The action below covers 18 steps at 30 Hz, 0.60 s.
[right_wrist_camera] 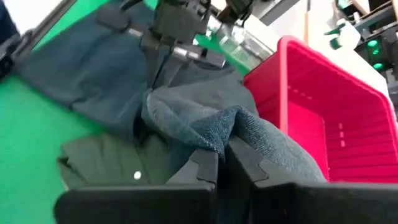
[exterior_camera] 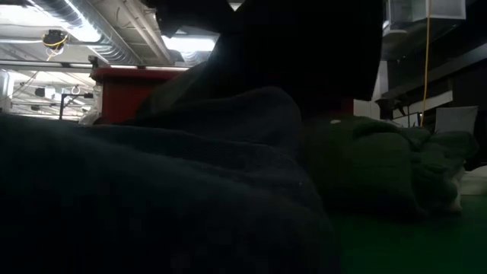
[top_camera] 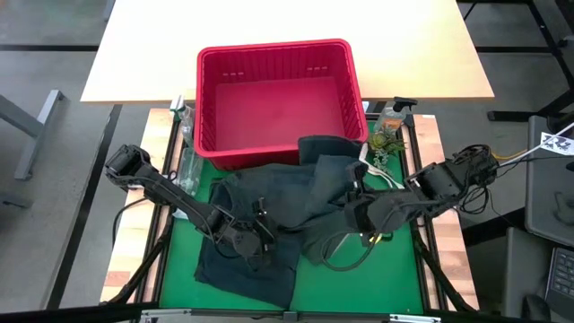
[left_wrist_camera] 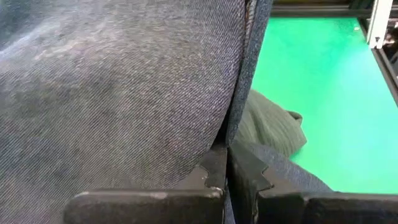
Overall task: Fold laundry
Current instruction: Fold the dark blue pants
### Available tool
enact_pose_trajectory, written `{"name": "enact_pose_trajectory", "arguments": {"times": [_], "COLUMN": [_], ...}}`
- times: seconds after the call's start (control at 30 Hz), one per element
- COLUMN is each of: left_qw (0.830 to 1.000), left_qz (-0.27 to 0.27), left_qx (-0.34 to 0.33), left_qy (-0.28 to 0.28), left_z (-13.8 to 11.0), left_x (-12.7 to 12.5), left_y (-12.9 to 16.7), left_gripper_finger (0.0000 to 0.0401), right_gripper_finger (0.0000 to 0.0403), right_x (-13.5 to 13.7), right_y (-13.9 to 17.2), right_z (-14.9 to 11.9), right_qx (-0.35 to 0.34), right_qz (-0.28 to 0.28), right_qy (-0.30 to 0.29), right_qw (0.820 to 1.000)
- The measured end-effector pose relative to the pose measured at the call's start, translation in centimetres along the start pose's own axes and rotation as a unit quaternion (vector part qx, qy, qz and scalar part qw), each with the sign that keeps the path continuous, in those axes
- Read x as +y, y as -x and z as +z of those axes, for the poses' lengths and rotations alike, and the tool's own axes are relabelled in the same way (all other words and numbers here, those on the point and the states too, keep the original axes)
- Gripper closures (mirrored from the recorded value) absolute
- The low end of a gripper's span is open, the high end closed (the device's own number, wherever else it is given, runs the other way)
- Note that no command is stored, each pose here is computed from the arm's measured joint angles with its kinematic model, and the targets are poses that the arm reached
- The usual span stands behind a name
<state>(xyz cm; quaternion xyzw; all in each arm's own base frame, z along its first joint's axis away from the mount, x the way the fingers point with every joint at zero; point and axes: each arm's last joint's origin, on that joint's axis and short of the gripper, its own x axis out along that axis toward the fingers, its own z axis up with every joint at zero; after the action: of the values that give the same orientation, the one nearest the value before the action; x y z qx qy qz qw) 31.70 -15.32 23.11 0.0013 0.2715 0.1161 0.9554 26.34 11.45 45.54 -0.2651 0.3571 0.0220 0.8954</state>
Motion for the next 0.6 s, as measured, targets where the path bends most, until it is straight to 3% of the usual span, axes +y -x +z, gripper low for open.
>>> {"name": "enact_pose_trajectory", "arguments": {"times": [0.23, 0.6], "left_qw": [1.000, 0.999], "left_qz": [0.003, 0.017], "left_qx": [0.005, 0.034], "left_qy": [0.005, 0.029], "left_z": [-0.08, -0.72], "left_x": [0.05, 0.35], "left_y": [0.02, 0.07], "left_gripper_finger": [0.0401, 0.0401], "right_gripper_finger": [0.0381, 0.0267], "right_x": [0.14, 0.26], "right_y": [-0.10, -0.27], "right_z": [-0.11, -0.69], "right_qx": [0.008, 0.040], "right_qz": [0.003, -0.009], "right_qy": [-0.018, -0.102], "right_qw": [1.000, 0.994]}}
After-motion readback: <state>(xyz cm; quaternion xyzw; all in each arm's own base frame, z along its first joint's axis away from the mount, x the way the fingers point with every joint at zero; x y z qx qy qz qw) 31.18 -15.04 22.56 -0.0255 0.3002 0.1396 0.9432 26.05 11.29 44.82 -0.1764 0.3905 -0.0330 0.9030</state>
